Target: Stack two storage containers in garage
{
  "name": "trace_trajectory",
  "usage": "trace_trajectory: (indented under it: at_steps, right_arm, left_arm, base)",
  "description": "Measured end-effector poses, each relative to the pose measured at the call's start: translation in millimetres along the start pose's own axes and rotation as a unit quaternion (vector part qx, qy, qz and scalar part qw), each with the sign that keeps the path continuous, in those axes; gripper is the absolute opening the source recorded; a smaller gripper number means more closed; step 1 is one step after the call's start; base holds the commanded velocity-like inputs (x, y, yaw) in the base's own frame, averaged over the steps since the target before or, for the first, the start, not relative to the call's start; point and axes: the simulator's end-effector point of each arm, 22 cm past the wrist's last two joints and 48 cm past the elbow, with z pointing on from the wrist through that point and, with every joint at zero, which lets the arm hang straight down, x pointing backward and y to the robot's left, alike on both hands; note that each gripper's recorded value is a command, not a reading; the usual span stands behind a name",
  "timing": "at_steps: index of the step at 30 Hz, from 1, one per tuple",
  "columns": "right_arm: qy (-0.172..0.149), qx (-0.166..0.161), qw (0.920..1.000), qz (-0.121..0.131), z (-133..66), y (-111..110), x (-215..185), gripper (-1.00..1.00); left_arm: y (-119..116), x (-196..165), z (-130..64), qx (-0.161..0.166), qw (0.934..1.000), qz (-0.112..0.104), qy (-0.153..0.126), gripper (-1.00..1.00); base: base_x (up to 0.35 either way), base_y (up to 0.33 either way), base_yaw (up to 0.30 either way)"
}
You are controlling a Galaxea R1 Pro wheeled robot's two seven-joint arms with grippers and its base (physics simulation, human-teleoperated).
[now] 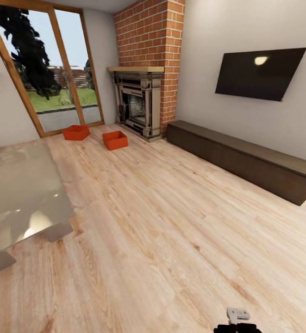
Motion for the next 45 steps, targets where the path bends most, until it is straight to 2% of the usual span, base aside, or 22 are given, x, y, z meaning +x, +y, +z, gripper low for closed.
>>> trace_trajectory:
  at_steps: [21, 45]
  right_arm:
    - [0.000, 0.000, 1.0000, 0.000, 0.0, 0.2, -0.1, 1.00]
    - [0.000, 0.000, 1.0000, 0.000, 0.0, 0.1, 0.0, 1.00]
  left_arm:
    - [-0.3, 0.0, 0.0, 0.000, 1.0000, 0.000, 0.000, 1.00]
    - [-0.3, 0.0, 0.0, 0.000, 1.0000, 0.000, 0.000, 1.00]
  base:
    - [0.292, -0.163, 0.215]
    - [0.292, -0.164, 0.012]
